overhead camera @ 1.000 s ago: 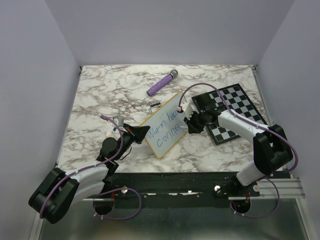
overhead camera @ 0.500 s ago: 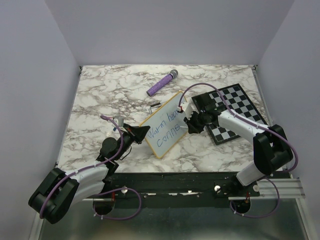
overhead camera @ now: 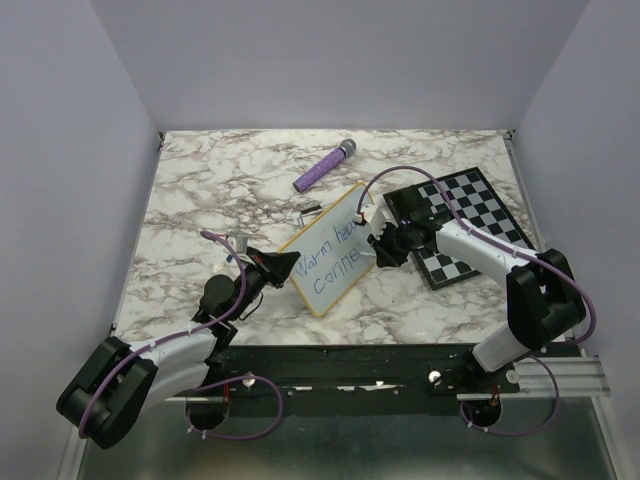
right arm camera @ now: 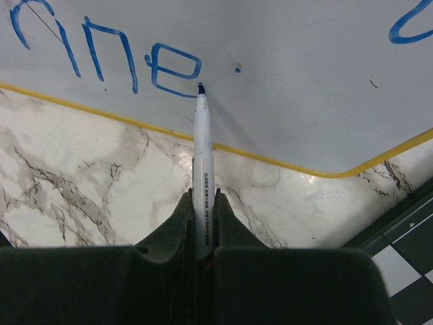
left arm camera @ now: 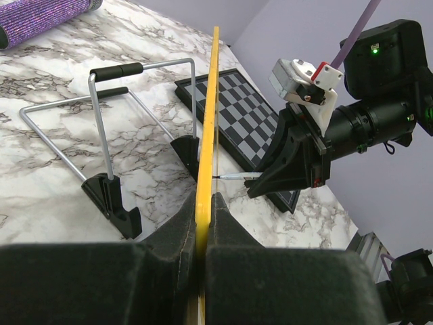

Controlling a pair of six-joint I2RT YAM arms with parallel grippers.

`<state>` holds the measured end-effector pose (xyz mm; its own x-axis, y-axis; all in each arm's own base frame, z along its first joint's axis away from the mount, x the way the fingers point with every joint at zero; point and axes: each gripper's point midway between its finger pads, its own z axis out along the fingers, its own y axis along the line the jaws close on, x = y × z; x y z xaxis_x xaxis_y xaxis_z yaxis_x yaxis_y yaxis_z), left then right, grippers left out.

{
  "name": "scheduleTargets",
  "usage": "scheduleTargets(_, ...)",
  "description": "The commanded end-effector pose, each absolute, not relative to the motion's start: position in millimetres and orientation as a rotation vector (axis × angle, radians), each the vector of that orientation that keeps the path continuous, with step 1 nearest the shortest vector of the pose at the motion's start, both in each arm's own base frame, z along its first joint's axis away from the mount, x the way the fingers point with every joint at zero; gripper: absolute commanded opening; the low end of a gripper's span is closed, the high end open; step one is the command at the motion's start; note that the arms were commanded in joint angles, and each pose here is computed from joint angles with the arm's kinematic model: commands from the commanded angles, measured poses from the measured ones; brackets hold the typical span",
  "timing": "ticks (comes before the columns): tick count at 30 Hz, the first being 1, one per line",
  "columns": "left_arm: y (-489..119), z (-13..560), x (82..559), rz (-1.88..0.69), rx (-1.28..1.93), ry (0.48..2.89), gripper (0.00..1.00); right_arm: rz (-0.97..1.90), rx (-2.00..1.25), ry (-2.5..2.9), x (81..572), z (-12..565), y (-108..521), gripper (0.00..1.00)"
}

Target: Write a sentence on the whiteboard

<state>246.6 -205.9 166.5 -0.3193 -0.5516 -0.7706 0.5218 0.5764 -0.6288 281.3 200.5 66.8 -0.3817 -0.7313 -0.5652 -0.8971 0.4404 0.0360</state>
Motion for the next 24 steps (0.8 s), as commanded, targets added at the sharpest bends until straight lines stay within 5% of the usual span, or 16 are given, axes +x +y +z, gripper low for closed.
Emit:
scheduleTargets(1,-210,164,238,-1.094,0.028,1.565,0.0,0.459,-1.368,2.232,283,67,199,0.01)
scheduleTargets(24,-211,164,237,-1.101,0.029,1.565,0.0,0.365,-1.223,2.235,307,79,187,0.0)
